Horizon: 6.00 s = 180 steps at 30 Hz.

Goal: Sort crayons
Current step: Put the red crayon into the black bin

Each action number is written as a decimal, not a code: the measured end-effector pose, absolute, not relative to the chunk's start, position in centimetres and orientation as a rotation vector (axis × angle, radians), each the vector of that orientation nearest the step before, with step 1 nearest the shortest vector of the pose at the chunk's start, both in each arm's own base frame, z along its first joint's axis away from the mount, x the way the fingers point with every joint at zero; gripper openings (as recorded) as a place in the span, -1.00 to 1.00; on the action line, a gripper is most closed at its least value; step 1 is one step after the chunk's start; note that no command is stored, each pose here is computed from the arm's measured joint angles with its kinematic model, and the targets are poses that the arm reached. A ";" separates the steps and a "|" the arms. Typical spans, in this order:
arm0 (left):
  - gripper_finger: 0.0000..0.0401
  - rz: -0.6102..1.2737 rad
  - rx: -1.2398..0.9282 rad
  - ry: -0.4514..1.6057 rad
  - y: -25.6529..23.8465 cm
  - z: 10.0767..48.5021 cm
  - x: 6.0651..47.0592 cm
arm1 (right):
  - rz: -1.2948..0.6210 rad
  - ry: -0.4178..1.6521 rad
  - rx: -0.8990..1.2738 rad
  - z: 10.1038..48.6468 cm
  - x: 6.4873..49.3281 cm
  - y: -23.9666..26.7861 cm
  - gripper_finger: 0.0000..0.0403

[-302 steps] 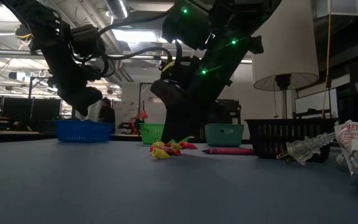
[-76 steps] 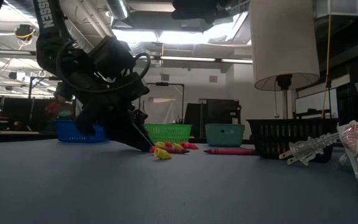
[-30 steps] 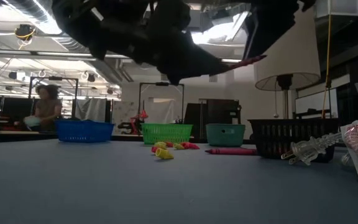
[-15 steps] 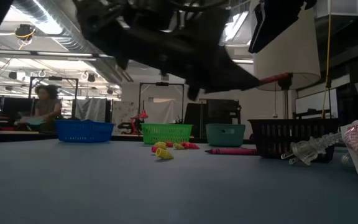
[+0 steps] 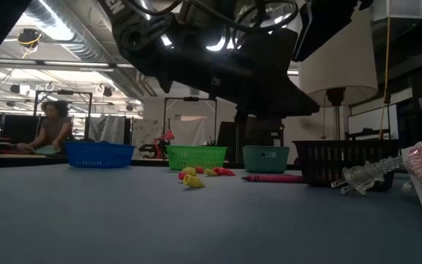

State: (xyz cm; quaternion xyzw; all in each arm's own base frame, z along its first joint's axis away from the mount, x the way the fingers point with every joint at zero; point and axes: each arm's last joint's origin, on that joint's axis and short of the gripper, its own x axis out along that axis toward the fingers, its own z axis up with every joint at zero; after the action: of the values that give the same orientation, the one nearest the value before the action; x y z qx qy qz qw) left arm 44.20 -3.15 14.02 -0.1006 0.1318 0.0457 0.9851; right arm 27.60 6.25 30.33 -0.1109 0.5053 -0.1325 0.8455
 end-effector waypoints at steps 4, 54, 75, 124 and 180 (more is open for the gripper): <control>-0.62 0.091 -0.202 0.264 -3.2 14.0 44.2 | -0.280 1.066 -0.234 30.3 27.6 6.2 -0.19; -0.52 -0.016 -0.017 0.281 -6.0 21.3 38.9 | -0.281 1.066 -0.237 30.3 27.6 6.2 -0.19; -0.52 0.120 -0.154 0.194 -2.7 19.9 19.6 | -0.219 0.881 -0.268 31.3 29.4 6.5 -0.19; -0.52 0.120 -0.150 0.208 -2.3 19.2 17.8 | 0.100 1.339 -0.270 16.8 37.1 0.0 -0.19; -0.52 0.121 -0.148 0.219 -2.3 19.2 17.8 | 0.130 1.421 -0.246 13.6 36.3 0.1 -0.69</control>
State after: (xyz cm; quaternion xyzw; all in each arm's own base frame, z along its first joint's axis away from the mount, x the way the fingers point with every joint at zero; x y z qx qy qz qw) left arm 17.76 -2.32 19.16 -0.0739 0.1089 0.0601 0.9895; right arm 36.34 0.11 13.63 -0.1126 0.6502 0.0595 0.7490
